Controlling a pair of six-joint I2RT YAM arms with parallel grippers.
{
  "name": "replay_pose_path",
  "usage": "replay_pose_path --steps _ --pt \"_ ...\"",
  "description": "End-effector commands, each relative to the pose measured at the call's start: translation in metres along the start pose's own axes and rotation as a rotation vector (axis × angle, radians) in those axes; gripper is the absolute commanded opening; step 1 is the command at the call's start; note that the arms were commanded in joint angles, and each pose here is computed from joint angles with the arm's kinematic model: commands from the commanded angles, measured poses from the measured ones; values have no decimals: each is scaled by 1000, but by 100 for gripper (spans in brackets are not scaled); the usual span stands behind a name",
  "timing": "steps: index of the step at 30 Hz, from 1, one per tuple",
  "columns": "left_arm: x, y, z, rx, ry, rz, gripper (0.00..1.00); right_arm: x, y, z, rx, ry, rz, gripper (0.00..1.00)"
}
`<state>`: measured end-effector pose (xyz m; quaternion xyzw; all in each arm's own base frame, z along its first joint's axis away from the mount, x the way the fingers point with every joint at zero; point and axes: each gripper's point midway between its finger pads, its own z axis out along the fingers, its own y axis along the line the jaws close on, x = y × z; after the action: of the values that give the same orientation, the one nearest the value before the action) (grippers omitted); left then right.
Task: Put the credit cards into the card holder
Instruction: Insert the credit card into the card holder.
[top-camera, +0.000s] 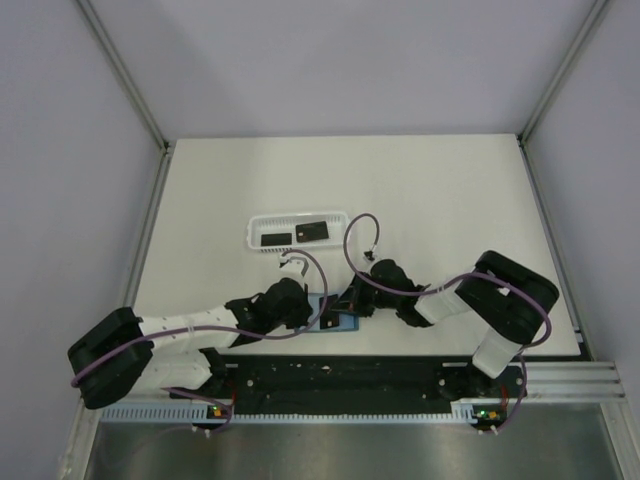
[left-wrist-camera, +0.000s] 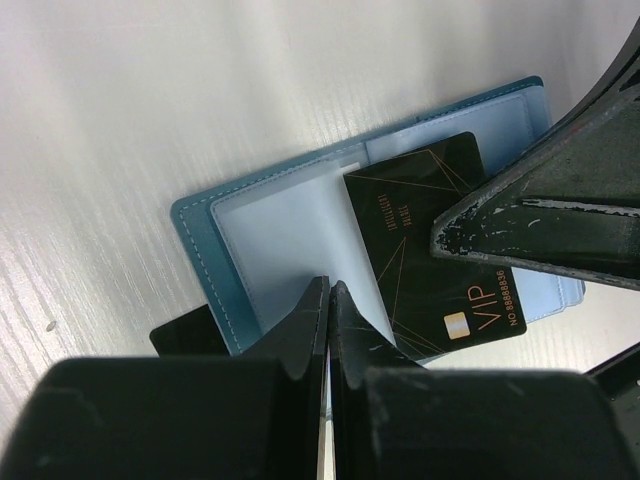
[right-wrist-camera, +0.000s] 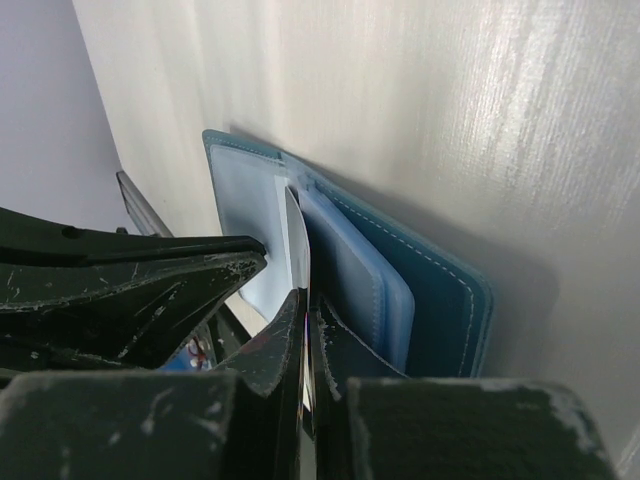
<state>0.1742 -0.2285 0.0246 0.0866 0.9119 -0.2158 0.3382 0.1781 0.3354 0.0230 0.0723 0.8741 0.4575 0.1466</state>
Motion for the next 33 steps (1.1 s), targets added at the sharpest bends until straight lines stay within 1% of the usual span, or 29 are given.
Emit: replay_pose_path --steps 1,13,23,26,33 --pt "27 21 1 -63 81 20 0 4 -7 9 21 8 0 0" --pt "28 22 2 -67 84 16 0 4 -8 14 1 7 -2 0" --pt "26 22 0 -74 80 8 0 5 9 19 -108 16 -18 0" --pt "20 20 -3 -72 64 -2 0 6 4 20 -92 16 -10 0" --pt "-7 17 -18 -90 -23 -52 1 7 -5 23 -57 16 7 0"
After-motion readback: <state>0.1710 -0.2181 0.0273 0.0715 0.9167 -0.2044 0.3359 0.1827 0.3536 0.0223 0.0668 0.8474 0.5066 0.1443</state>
